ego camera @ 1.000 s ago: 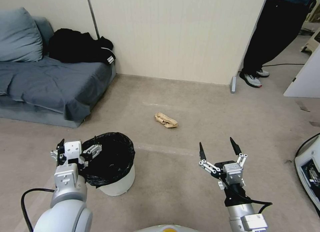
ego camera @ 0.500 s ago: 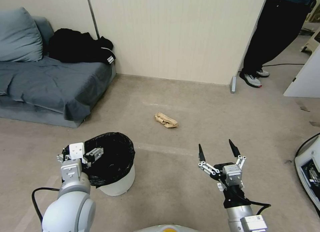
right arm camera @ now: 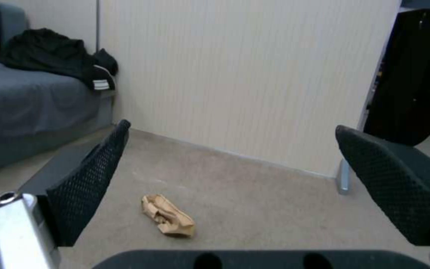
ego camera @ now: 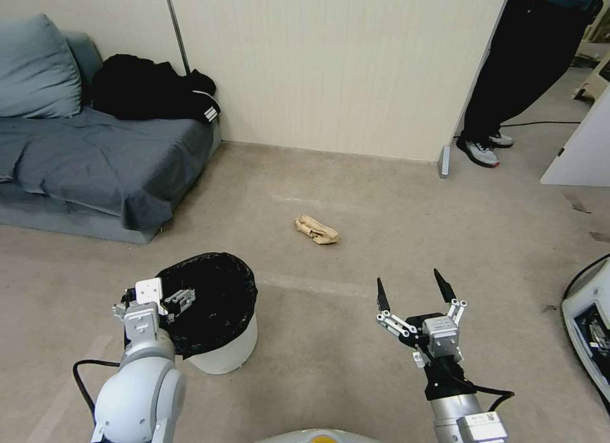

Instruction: Pick up the trash bin, then pick up the garbage from the floor and place it into the trash bin.

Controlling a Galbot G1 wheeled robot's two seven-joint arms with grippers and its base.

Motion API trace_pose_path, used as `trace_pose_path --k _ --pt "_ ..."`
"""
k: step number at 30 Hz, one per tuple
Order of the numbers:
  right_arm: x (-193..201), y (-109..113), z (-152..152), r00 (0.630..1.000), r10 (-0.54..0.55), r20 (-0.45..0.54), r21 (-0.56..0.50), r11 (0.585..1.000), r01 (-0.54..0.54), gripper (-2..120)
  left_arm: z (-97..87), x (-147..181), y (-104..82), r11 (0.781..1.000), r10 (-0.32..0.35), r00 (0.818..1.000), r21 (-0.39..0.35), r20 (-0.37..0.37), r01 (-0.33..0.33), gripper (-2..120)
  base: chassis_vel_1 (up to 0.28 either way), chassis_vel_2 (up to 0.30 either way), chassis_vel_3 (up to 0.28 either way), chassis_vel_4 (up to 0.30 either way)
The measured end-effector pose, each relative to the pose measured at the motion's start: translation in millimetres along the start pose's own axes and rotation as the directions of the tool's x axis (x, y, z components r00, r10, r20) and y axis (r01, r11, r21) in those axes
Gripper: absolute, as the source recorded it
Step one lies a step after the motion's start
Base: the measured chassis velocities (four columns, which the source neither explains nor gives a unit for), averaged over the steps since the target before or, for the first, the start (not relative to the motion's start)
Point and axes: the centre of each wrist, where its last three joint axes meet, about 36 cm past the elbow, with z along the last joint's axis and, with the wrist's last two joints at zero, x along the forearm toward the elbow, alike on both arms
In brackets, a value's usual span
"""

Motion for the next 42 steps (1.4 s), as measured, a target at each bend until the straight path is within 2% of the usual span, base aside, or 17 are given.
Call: trace_pose_path --k 8,15,28,35,37,40,41,42 --pt "0.6 0.1 1.5 1.000 -0.004 -0.005 0.000 1.000 0.004 100 4.1 -10.9 0.1 1.000 0.013 0.997 0.012 -0.073 -0.013 100 0.000 0.000 0.000 0.000" --pt "0.8 0.1 2.7 1.000 -0.009 -0.008 -0.001 1.000 0.009 100 6.3 -17.4 4.2 1.000 0.016 0.996 0.027 -0.091 -0.014 100 0.000 0.000 0.000 0.000" --pt "1.6 2.3 2.9 1.000 -0.014 -0.011 -0.021 1.000 0.014 100 21.7 -32.5 14.9 0.999 -0.026 0.989 0.026 -0.144 0.030 100 0.000 0.000 0.000 0.000" --pt "2.4 2.5 2.3 1.000 -0.015 -0.012 -0.021 1.000 0.015 100 25.9 -35.6 16.0 0.999 -0.019 0.987 0.029 -0.158 0.023 99 0.000 0.000 0.000 0.000" --pt "2.5 2.4 2.1 1.000 -0.015 -0.012 -0.020 1.000 0.015 100 27.5 -36.6 15.7 0.999 -0.015 0.986 0.029 -0.164 0.020 96 0.000 0.000 0.000 0.000" --pt "3.1 2.2 1.4 1.000 -0.017 -0.011 -0.018 1.000 0.017 100 31.8 -39.4 14.8 0.999 -0.005 0.984 0.033 -0.178 0.011 82 0.000 0.000 0.000 0.000" --pt "3.1 2.2 1.4 1.000 -0.017 -0.011 -0.018 1.000 0.017 100 31.8 -39.4 14.8 0.999 -0.005 0.984 0.033 -0.178 0.011 82 0.000 0.000 0.000 0.000" --pt "3.4 2.2 1.4 1.000 -0.017 -0.011 -0.017 1.000 0.017 100 33.2 -39.9 14.7 0.999 0.002 0.983 0.035 -0.182 0.004 77 0.000 0.000 0.000 0.000"
